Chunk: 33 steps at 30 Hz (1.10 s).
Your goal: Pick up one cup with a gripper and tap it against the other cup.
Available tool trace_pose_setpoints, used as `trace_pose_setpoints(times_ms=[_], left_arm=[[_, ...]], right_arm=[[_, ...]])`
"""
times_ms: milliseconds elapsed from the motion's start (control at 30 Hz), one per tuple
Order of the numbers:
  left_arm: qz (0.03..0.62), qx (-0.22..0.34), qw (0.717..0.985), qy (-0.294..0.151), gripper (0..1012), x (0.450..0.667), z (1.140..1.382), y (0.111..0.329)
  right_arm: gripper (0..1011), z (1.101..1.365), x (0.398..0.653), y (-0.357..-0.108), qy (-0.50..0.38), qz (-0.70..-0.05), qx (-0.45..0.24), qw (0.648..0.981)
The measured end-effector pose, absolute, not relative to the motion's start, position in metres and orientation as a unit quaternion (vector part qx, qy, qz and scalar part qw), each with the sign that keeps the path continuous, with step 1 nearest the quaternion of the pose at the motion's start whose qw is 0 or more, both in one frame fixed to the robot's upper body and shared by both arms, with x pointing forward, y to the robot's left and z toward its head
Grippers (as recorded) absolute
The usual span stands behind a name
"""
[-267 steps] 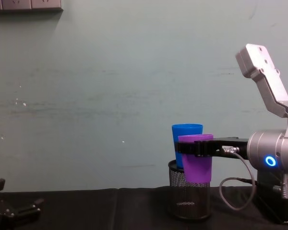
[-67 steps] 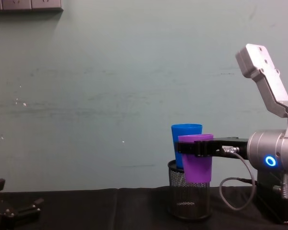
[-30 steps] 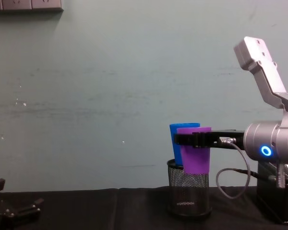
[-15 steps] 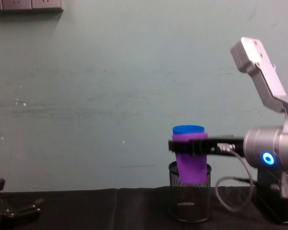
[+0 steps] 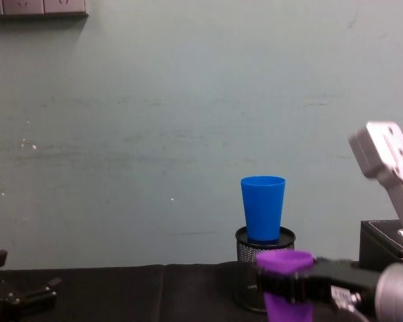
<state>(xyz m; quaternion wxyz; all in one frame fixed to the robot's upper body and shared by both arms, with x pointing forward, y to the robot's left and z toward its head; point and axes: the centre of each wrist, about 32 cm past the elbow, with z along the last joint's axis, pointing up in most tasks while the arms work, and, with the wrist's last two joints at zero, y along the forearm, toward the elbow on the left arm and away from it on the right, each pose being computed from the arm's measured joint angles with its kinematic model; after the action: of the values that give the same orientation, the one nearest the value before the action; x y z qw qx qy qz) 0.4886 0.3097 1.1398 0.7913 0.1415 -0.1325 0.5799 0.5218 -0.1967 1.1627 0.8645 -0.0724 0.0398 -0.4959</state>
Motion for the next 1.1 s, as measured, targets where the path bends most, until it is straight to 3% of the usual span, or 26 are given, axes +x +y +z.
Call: trace_pose_setpoints(times_ms=[400, 667, 767, 1100], left_arm=[[0.580, 0.141, 0.791, -0.132, 1000, 0.489, 1.140, 0.310], [0.580, 0.141, 0.791, -0.132, 1000, 0.489, 1.140, 0.310], [0.580, 0.142, 0.791, -0.132, 1000, 0.489, 1.140, 0.310], [0.580, 0.141, 0.791, -0.132, 1000, 0.489, 1.140, 0.310]], right_arm=[[743, 1.140, 0.496, -0.198, 0.031, -0.487, -0.074, 0.870], [938, 1.139, 0.495, -0.197, 0.031, -0.490, -0.073, 0.868], [1002, 1.146, 0.496, -0.199, 0.031, -0.493, -0.066, 0.867], [1002, 1.189, 0.510, -0.205, 0.005, -0.539, -0.032, 0.842]])
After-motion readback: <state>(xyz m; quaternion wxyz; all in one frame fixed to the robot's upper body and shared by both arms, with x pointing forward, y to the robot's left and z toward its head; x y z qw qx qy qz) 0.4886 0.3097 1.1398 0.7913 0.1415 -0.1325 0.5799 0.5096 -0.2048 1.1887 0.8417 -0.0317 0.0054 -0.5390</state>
